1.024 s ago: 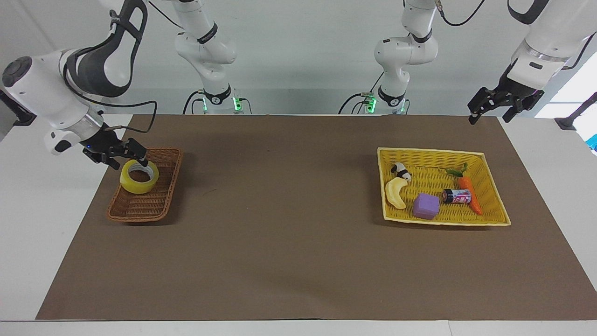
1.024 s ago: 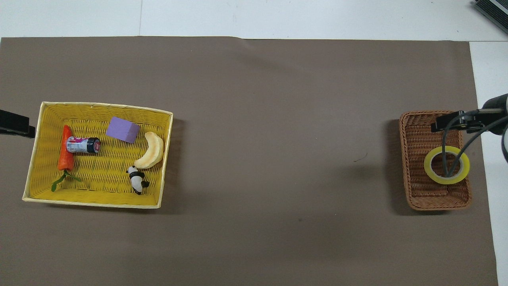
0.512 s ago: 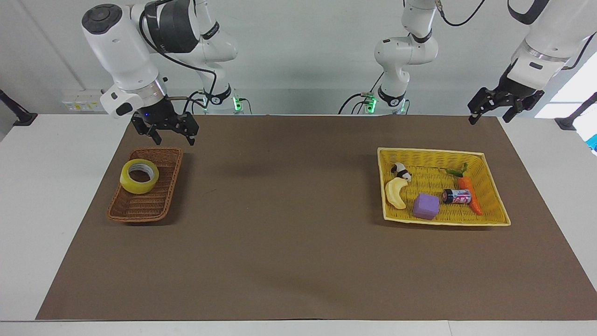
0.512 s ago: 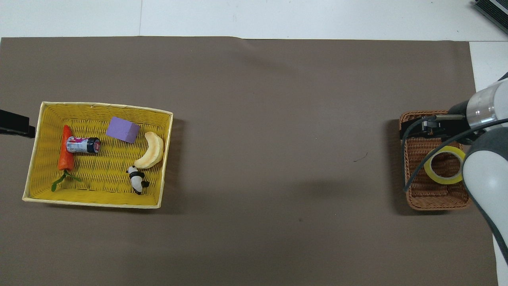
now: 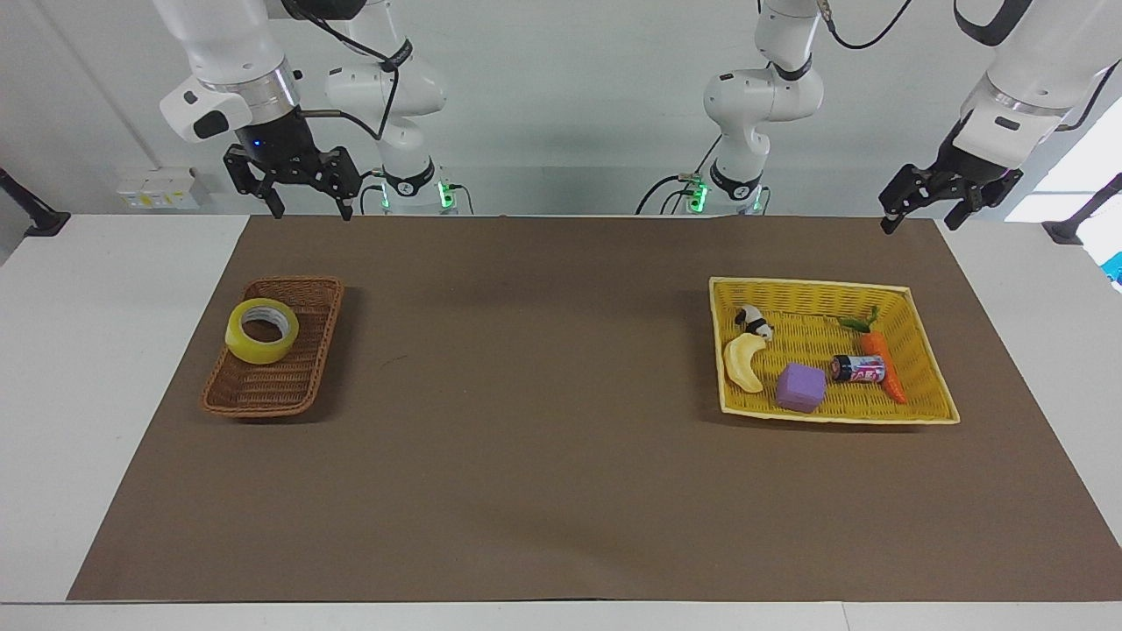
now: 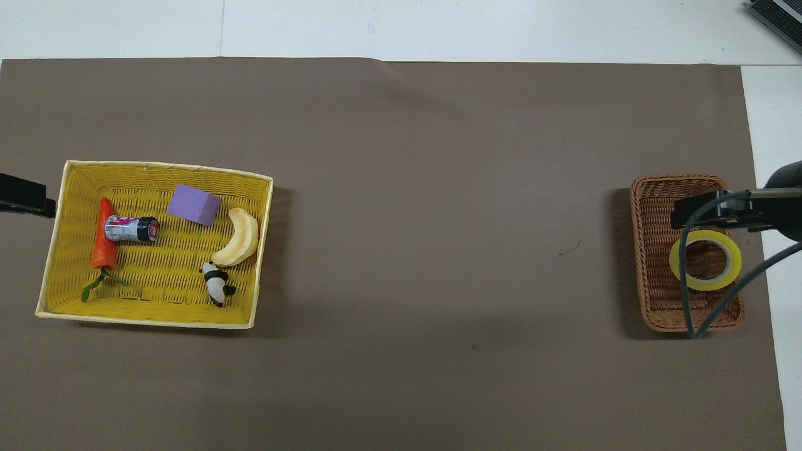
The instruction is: Move tape to another basket
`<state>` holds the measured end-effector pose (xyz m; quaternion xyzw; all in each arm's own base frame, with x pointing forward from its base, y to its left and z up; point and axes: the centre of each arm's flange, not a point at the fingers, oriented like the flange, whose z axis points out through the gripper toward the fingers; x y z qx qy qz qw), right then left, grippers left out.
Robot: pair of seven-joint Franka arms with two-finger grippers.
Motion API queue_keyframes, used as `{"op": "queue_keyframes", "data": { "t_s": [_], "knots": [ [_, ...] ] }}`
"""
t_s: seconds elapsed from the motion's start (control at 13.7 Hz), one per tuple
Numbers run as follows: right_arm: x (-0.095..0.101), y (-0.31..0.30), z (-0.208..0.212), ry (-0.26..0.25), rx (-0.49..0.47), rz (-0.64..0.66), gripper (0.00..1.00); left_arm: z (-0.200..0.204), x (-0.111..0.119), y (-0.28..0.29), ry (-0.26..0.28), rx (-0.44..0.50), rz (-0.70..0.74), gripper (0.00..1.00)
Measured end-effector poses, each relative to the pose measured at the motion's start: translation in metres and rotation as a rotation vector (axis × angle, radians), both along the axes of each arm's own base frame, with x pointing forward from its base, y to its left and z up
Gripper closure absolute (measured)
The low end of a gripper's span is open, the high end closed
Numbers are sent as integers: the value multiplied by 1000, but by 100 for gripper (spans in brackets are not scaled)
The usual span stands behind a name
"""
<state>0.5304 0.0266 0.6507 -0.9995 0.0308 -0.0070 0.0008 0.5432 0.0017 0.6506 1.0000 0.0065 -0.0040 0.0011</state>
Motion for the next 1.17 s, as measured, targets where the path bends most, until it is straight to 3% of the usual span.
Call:
{"op": "queue_keyframes", "data": {
  "t_s": [0.51,0.73,1.17],
  "knots": [
    [-3,-20,5,26,-9,4,0,0,0,0,0,0,0,0],
    [-6,-24,23,2,-21,22,0,0,0,0,0,0,0,0],
    [-5,-22,22,1,-22,24,0,0,0,0,0,0,0,0]
  ]
}}
